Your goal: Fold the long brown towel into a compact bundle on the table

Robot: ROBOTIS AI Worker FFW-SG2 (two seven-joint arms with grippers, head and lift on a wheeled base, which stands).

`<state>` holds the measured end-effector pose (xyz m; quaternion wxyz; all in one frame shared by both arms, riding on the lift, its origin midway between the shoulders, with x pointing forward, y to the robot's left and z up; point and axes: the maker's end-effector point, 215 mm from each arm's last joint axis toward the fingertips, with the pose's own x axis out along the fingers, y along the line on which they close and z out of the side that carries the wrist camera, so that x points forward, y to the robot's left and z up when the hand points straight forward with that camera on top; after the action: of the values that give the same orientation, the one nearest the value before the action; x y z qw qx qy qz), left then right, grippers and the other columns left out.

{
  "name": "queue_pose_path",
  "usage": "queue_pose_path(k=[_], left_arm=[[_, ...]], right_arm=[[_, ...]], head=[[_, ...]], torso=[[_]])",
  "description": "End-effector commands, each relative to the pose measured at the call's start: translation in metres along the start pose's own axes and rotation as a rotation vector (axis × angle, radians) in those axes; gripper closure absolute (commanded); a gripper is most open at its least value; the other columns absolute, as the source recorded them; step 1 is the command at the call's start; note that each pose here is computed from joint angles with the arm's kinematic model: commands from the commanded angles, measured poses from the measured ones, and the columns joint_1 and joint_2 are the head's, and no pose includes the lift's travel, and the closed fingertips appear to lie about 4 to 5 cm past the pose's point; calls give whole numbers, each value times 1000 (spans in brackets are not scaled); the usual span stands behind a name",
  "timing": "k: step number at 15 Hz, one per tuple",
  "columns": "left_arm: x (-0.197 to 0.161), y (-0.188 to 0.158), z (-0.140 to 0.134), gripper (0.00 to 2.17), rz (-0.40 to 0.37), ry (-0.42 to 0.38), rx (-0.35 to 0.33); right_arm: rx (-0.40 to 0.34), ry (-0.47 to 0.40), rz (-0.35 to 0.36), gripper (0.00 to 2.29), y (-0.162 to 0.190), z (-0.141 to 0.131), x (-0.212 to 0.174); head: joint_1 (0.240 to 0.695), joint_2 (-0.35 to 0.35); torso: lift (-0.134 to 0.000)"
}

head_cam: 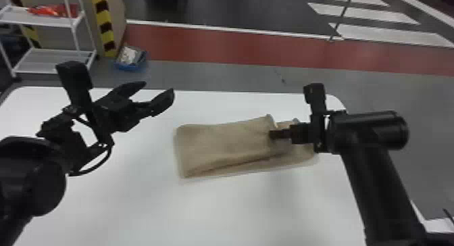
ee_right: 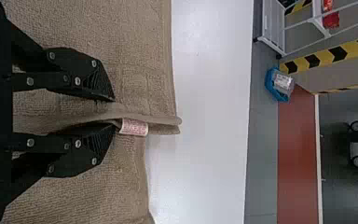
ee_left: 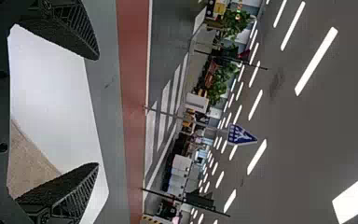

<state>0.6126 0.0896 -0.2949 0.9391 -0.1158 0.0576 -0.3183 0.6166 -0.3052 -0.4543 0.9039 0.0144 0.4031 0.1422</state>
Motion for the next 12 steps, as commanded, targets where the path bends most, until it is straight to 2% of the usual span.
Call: queue_pose_path(k=[1, 3, 5, 12], left_arm=[[0, 0, -1, 80, -1, 2, -5], [-1, -1, -2, 80, -2, 3, -9], [0, -2, -3, 80, -6, 6, -19], [-2, -4, -5, 80, -17, 12, -29]], right_arm=[[5, -26, 7, 1244, 4, 4, -7], [11, -21, -1, 1237, 4, 3, -15], [11, -9, -16, 1011, 2, 0, -18], [17, -8, -13, 1008, 8, 0, -24]], head=[[692, -189], [691, -187], [690, -188], [693, -197]], torso=[[-123], [-123], [-123], [-123]])
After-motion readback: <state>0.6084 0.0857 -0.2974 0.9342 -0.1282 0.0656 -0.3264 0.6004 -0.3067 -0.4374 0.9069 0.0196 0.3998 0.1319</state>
